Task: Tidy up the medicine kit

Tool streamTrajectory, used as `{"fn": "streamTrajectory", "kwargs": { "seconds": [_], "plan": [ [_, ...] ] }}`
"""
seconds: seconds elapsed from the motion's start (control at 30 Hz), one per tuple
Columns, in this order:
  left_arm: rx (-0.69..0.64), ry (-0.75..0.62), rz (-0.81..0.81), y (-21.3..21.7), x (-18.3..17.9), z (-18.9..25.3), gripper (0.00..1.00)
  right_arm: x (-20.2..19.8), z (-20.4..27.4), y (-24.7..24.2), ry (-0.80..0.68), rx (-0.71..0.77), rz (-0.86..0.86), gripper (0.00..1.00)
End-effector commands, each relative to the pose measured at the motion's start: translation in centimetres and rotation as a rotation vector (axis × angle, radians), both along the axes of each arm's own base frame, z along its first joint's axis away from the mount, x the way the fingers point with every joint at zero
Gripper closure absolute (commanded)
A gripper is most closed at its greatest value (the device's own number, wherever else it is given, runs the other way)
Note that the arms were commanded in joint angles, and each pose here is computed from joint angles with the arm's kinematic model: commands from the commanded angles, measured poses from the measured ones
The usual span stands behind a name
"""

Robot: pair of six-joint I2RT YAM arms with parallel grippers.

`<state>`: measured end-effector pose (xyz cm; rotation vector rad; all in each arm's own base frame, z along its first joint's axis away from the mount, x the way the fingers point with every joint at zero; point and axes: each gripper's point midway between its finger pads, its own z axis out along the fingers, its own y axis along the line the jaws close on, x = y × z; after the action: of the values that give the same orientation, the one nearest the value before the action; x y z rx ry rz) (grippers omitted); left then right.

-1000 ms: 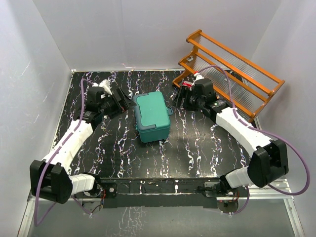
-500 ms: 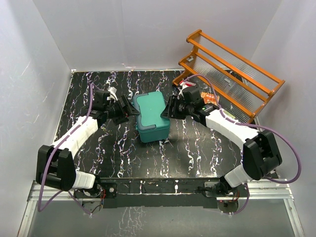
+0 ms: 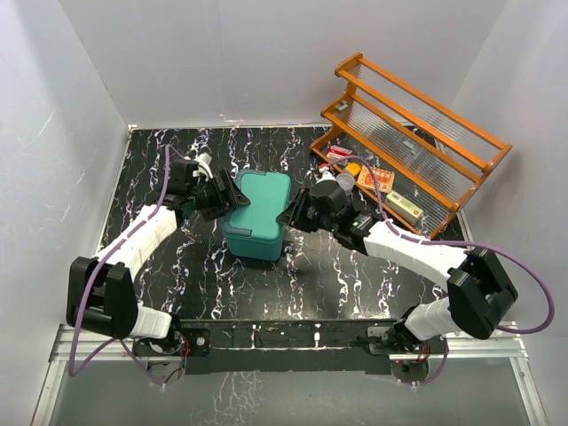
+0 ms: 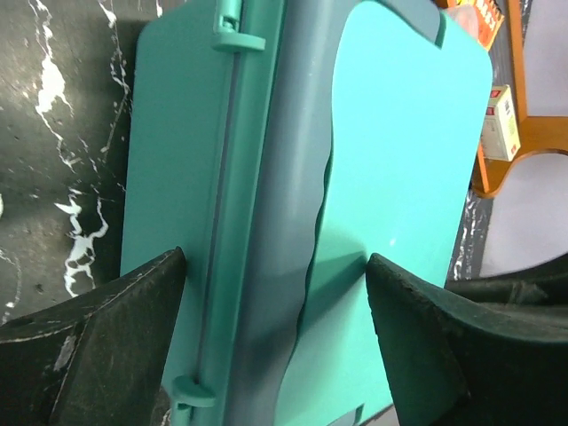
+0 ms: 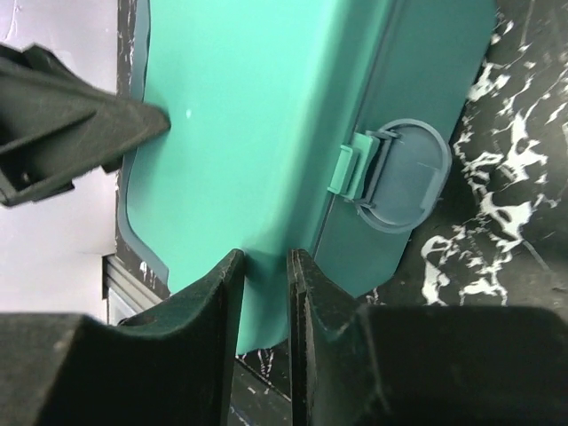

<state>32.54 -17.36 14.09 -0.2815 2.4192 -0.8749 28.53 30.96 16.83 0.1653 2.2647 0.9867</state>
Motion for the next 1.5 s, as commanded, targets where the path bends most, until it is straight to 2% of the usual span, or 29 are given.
{"fn": "streamTrajectory", "kwargs": {
  "seconds": [0.0,0.07,0.2,0.27,0.5,0.67,0.8,0.97,1.2,1.47],
  "plan": [
    [0.112,0.019,-0.054,0.9,0.3,-1.2,0.2,-1.0,-1.2,1.1,0.062,0.013,-0.034,0.76],
    [0.12,0.026,-0.084,0.7,0.3,-1.3,0.19,-0.5,-0.7,0.8,0.042,0.001,-0.055,0.68],
    [0.129,0.034,-0.114,0.6,0.4,-1.3,0.19,0.5,2.1,-0.3,-0.061,-0.022,-0.079,0.44],
    [0.135,0.033,-0.12,0.7,0.3,-1.4,0.19,0.8,3.7,-0.9,-0.113,-0.018,-0.08,0.36],
    [0.119,0.014,-0.157,0.4,-0.4,-1.3,0.18,1.7,7.4,-3.5,-0.294,0.122,-0.048,0.03],
    [0.14,0.01,-0.122,1.0,-0.4,-1.2,0.17,2.5,6.3,-3.3,-0.286,0.15,-0.055,0.02],
    [0.141,0.014,-0.117,1.0,-0.6,-1.3,0.16,3.4,5.0,-3.9,-0.259,0.2,-0.137,0.02],
    [0.14,0.027,-0.116,1.1,-0.6,-1.7,0.16,3.4,3.4,-3.0,-0.218,0.252,-0.12,0.02],
    [0.13,0.037,-0.112,0.9,-0.7,-2.0,0.16,1.8,4.1,-1.8,-0.218,0.451,-0.058,0.02],
    [0.12,0.046,-0.107,0.8,-0.7,-2.0,0.16,2.3,2.7,-2.1,-0.188,0.47,-0.111,0.02]
  ]
}}
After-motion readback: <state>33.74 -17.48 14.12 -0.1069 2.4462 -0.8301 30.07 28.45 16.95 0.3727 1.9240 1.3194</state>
